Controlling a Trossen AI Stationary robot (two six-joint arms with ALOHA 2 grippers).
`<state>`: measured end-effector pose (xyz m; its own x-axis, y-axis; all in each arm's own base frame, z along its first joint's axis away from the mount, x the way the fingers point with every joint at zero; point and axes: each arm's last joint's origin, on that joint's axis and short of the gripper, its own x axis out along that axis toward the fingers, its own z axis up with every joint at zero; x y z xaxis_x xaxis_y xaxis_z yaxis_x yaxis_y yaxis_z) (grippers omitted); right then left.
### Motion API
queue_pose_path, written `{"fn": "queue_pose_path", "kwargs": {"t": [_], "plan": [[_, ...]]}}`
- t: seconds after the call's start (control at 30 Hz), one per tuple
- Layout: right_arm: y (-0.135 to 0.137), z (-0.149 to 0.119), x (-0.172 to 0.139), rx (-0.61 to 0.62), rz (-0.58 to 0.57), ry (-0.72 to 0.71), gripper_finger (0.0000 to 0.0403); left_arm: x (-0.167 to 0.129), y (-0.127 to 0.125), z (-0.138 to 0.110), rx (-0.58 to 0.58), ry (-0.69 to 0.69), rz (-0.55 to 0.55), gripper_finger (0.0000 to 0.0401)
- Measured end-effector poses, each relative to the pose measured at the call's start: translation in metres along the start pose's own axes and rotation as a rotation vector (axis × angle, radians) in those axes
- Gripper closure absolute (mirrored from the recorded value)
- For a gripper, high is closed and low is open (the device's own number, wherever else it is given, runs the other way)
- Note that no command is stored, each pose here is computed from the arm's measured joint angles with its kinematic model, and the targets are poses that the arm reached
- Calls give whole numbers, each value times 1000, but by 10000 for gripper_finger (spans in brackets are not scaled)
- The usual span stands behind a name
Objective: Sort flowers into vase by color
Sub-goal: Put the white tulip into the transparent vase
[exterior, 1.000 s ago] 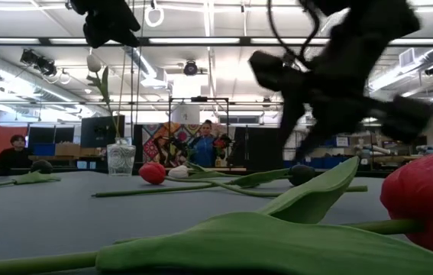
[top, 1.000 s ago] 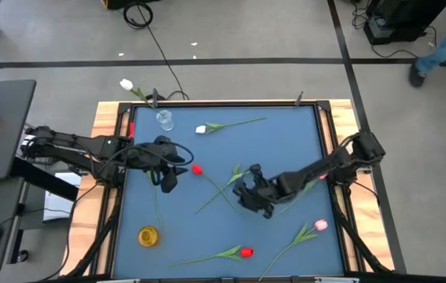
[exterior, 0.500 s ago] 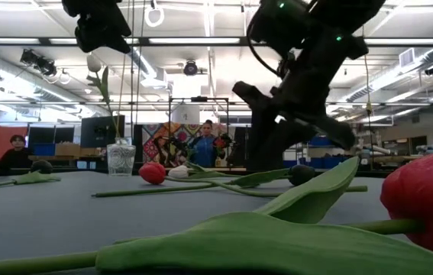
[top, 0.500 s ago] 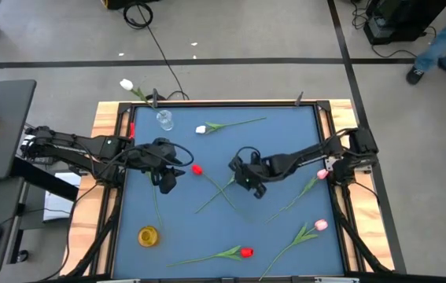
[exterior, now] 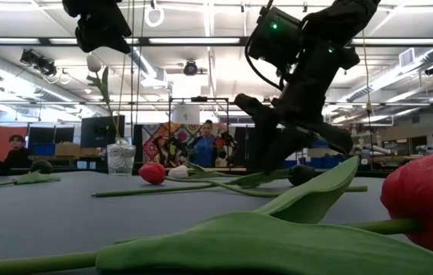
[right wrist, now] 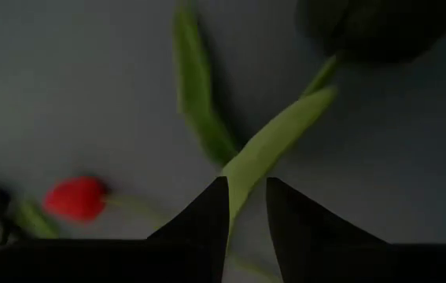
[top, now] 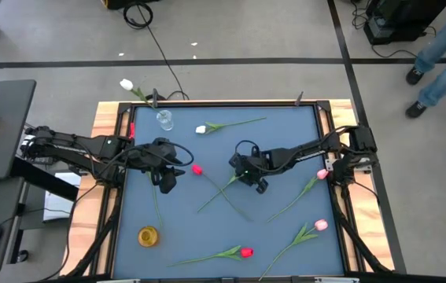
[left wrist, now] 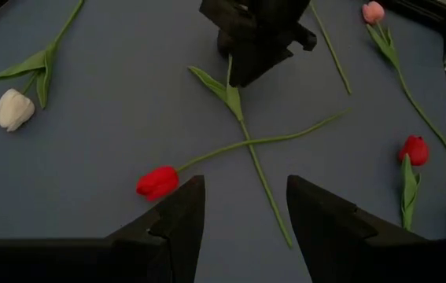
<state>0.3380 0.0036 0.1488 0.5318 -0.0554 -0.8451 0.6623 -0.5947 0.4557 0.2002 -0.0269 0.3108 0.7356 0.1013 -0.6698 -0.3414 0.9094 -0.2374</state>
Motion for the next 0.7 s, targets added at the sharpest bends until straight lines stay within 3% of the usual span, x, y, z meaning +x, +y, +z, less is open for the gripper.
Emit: {"fn": "queue_pose_path", "kwargs": {"t": [0.23,0.33,0.43,0.6,0.7], "plan": [[-1,-29,-3,-222,117,158,306,0,0,0,-15,0,0,216],[-3,-31,-4,-277,143,123,306,0,0,0,-27,-3,6,216],[15,-20,-4,-371,238,87,306,0,0,0,-29,-11,18,216],[79,-3,-24,-763,406,112,306,-8,2,2,-82,-46,4,216],[113,7,-46,-1049,382,52,306,-26,3,10,-135,-122,-5,216]]}}
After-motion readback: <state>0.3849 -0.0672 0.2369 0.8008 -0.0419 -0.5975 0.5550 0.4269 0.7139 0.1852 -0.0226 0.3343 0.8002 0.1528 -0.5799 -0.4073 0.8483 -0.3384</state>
